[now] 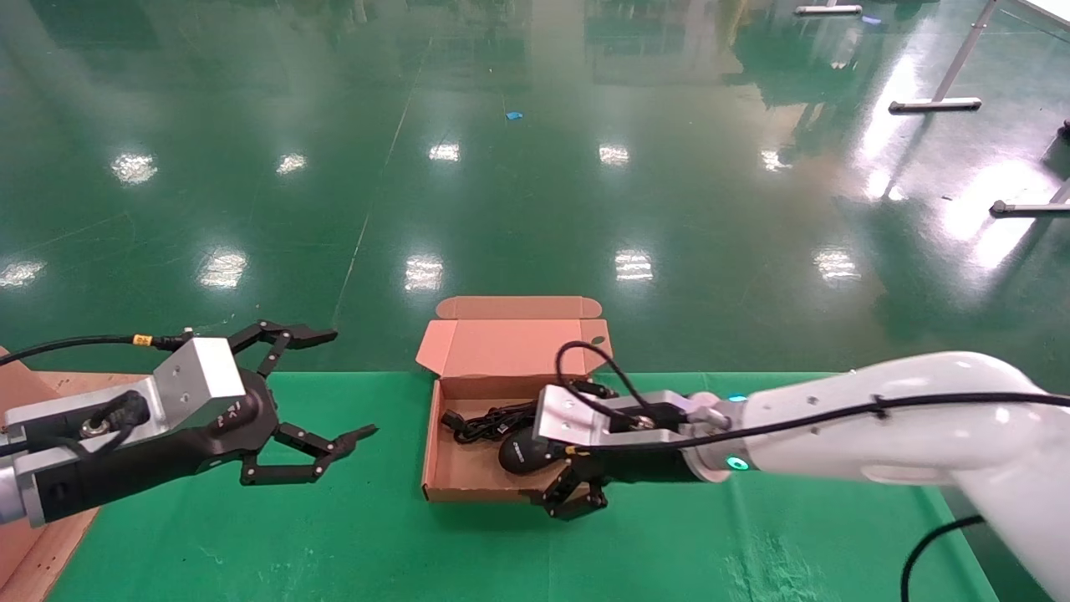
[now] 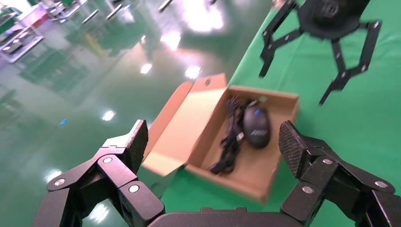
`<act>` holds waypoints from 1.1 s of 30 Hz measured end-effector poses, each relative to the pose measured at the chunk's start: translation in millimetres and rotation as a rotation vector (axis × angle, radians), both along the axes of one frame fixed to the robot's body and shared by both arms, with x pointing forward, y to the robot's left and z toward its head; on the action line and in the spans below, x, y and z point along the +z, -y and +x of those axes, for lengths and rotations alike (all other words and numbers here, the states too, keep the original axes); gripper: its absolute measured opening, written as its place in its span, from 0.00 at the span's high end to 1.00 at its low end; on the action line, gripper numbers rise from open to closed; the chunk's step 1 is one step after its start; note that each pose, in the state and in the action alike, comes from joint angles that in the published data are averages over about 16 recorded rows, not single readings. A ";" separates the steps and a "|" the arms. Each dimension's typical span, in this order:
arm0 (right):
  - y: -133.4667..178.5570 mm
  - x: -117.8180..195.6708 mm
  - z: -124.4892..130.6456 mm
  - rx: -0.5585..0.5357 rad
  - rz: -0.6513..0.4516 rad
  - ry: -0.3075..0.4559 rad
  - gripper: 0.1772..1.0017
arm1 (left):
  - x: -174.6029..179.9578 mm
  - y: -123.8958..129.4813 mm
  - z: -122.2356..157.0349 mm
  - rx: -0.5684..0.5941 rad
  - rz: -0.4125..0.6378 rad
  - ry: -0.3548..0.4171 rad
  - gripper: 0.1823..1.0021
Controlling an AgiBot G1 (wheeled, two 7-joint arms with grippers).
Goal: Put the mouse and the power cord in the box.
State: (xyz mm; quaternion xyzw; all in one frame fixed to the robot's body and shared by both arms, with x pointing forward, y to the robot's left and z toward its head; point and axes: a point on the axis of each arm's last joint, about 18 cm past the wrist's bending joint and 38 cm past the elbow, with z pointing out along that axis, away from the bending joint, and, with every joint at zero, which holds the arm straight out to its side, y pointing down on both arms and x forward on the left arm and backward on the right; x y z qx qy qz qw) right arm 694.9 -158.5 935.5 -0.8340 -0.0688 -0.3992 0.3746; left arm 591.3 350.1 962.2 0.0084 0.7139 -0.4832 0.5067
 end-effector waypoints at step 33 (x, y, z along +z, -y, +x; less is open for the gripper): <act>114.2 38.8 -158.1 0.312 0.510 -0.191 0.00 | 27.5 46.3 -92.8 -0.478 -0.165 -0.230 0.00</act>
